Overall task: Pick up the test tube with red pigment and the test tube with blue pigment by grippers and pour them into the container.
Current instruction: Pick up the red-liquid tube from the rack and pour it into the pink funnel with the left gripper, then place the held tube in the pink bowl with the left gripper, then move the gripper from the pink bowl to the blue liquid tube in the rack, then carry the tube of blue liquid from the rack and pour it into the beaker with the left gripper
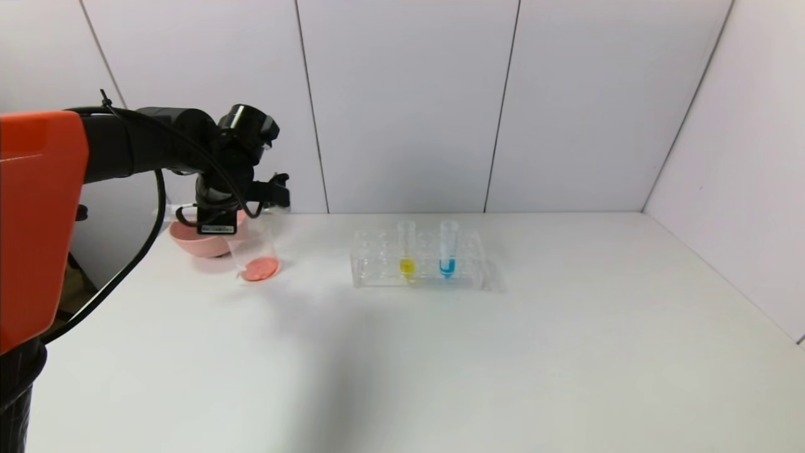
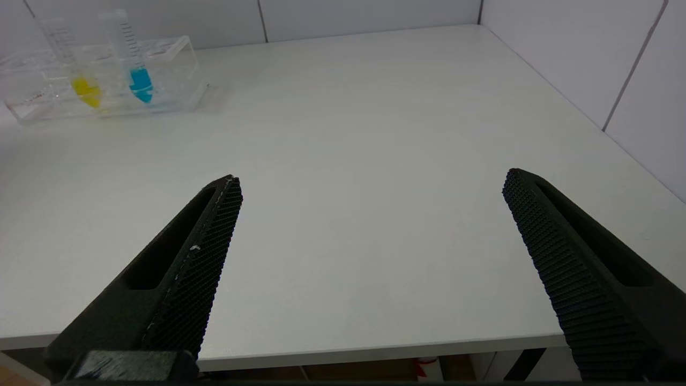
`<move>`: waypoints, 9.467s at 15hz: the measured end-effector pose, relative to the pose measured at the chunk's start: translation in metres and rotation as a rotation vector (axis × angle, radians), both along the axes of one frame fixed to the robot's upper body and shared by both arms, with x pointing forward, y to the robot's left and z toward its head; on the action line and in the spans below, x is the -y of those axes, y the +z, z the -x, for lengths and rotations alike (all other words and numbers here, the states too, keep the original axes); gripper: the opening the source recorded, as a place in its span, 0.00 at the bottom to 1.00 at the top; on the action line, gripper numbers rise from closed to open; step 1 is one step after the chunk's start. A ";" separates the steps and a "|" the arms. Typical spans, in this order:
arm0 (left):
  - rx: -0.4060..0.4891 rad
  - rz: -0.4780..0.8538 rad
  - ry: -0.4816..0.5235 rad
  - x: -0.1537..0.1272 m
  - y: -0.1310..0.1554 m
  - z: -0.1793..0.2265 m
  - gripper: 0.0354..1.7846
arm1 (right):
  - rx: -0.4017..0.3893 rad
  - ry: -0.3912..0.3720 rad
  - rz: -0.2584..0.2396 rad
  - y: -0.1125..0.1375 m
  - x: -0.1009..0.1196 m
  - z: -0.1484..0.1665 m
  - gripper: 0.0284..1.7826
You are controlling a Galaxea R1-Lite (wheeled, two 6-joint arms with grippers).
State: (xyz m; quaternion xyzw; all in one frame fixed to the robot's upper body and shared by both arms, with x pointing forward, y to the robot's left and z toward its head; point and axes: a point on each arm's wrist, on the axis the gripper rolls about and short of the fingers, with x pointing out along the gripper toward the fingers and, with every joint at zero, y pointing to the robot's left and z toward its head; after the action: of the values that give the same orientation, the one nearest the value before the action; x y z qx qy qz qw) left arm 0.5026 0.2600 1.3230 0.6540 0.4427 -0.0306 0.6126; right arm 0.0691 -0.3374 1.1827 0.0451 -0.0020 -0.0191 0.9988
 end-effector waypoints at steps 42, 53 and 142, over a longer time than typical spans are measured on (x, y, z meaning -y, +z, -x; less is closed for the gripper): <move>1.101 1.502 0.103 -0.145 -0.048 0.031 0.22 | 0.000 0.000 0.000 0.000 0.000 0.000 1.00; 1.081 1.498 0.108 -0.140 -0.060 0.023 0.72 | 0.000 0.000 0.000 0.000 0.000 0.000 1.00; 1.004 1.665 0.088 0.308 -0.040 0.077 0.25 | 0.000 0.000 0.000 0.000 0.000 0.000 1.00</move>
State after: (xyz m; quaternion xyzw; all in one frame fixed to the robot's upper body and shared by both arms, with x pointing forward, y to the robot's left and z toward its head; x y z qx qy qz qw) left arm 0.4258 -0.0481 1.2830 -0.0687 -0.0091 -0.0285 0.9972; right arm 0.0691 -0.3374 1.1827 0.0451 -0.0020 -0.0191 0.9988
